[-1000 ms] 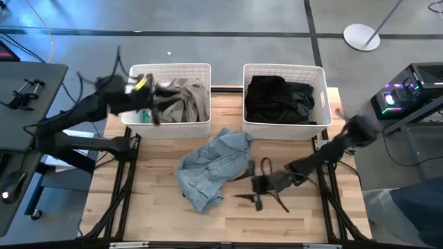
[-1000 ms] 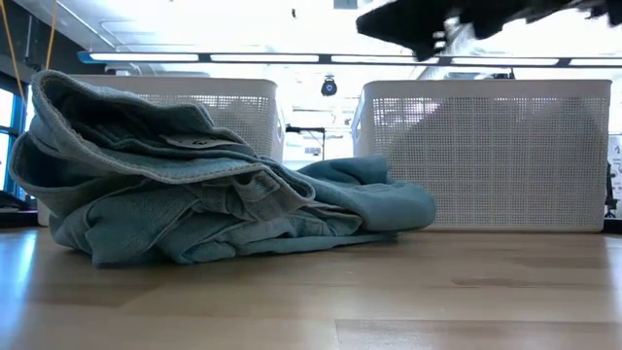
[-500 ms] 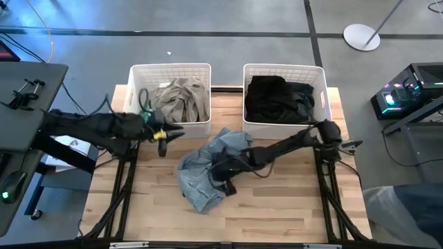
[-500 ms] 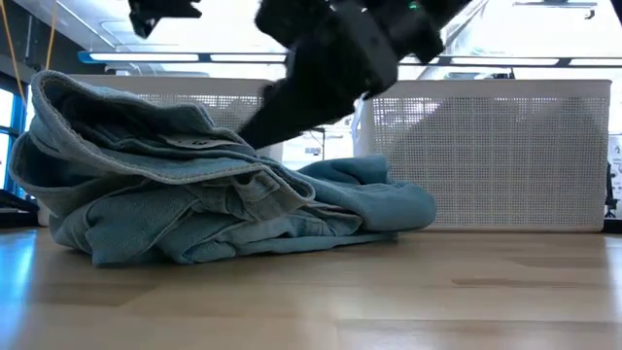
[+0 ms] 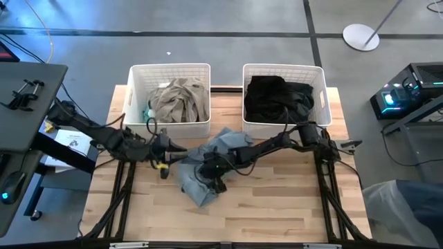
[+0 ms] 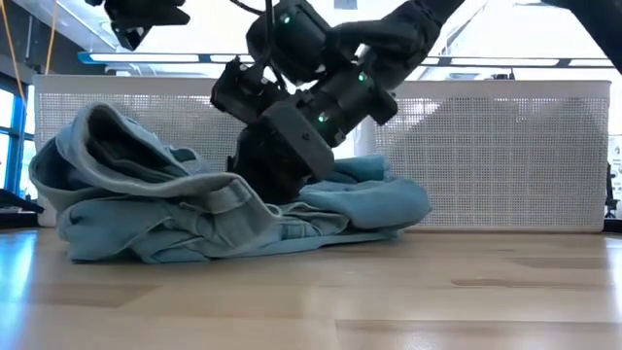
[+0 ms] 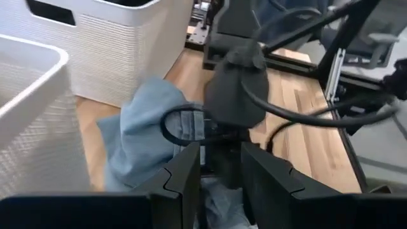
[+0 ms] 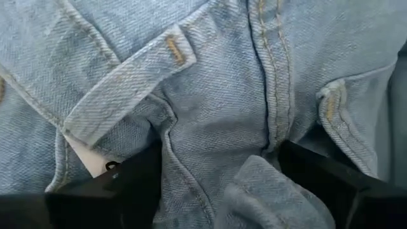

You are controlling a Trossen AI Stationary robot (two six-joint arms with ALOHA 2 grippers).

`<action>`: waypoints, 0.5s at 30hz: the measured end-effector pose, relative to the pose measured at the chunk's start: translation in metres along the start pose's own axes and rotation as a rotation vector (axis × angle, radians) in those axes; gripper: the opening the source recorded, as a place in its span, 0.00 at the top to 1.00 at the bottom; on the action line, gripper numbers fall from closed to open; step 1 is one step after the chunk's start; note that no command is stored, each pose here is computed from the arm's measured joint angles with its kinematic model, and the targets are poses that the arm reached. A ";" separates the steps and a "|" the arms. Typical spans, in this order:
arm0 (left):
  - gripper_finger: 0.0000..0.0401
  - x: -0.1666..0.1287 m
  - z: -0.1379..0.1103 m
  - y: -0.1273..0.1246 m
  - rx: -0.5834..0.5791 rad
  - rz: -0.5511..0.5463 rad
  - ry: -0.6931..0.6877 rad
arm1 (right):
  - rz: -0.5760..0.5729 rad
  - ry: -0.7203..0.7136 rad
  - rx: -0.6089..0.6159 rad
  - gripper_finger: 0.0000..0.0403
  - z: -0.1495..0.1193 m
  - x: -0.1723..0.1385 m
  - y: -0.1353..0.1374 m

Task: Sort clothes
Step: Put the light blue pants into the left white laundry bin

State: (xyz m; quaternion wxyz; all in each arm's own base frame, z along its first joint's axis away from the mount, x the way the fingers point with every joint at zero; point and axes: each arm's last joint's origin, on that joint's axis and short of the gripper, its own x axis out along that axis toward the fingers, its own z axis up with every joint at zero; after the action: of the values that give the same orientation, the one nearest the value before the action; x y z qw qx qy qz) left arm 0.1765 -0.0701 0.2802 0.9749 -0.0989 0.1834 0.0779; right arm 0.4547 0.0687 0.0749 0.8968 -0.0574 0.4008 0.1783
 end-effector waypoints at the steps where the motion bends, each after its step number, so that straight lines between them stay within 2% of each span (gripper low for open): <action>1: 0.74 0.000 -0.002 -0.003 0.011 0.004 0.004 | 0.010 0.000 0.021 0.30 -0.002 0.002 0.000; 4: 0.74 0.002 -0.008 -0.011 0.025 0.018 0.012 | 0.013 -0.003 0.052 0.43 -0.001 0.004 0.005; 8: 0.74 -0.002 -0.013 -0.019 0.021 0.018 0.003 | 0.006 -0.002 0.062 0.70 0.001 0.006 0.019; 11: 0.74 -0.009 -0.013 -0.024 0.001 0.008 -0.029 | 0.027 -0.013 0.037 0.89 0.014 -0.010 0.034; 15: 0.74 -0.021 -0.006 -0.033 -0.057 -0.057 -0.118 | 0.101 -0.001 -0.053 0.92 0.036 -0.052 0.062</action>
State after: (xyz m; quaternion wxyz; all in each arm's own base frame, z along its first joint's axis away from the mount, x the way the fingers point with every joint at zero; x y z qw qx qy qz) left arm 0.1614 -0.1063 0.2882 0.9827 -0.1270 0.1205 0.0608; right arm 0.4255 0.1209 0.1397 0.8850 -0.0609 0.3978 0.2340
